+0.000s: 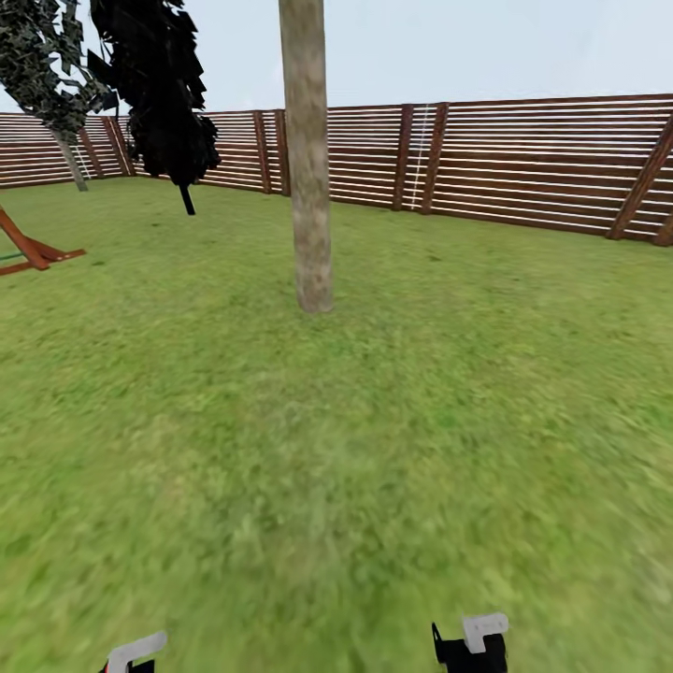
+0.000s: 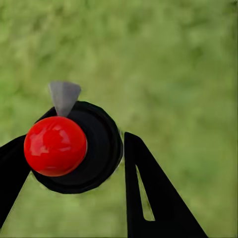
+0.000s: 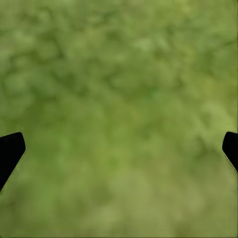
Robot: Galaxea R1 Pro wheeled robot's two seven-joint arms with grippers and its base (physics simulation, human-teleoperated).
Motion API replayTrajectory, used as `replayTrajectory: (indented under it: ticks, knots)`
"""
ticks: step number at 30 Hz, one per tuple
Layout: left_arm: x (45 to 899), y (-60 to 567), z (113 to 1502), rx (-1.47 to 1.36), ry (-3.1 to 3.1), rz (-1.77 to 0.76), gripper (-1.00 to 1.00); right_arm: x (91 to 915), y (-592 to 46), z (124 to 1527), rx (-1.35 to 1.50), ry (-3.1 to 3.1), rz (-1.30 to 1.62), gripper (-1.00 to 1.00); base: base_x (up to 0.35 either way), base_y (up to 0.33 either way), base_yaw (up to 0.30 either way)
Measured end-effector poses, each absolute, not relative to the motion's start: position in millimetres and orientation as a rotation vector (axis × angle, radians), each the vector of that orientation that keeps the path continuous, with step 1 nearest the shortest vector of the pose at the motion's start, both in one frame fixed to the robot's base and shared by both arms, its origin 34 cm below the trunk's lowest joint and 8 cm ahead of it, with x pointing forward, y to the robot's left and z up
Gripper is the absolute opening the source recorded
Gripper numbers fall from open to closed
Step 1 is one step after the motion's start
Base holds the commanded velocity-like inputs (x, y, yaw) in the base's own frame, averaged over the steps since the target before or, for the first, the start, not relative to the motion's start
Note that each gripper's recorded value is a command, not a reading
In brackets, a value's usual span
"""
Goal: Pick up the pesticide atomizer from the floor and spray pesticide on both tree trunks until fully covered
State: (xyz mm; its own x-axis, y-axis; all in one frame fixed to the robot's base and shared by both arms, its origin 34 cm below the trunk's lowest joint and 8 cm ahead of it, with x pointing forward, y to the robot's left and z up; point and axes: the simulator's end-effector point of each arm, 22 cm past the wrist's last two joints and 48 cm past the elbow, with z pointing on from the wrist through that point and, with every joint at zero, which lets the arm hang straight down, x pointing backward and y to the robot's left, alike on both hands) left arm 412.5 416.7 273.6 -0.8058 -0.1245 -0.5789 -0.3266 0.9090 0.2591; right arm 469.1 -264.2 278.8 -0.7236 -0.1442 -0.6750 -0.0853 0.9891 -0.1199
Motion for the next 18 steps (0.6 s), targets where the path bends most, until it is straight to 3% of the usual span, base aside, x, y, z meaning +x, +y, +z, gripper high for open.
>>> replayTrajectory:
  ticks: [6,18]
  knots:
    - [412.0,418.9,274.1,-0.326,2.494,0.478,-1.00,469.0,-264.4,278.8,-0.160,2.383,-0.104,1.00,0.340,0.077,-0.137]
    - [411.6,419.7,274.3,-0.326,2.494,0.485,-1.00,468.5,-265.6,278.5,-0.161,2.385,-0.106,1.00,0.340,0.077,-0.009]
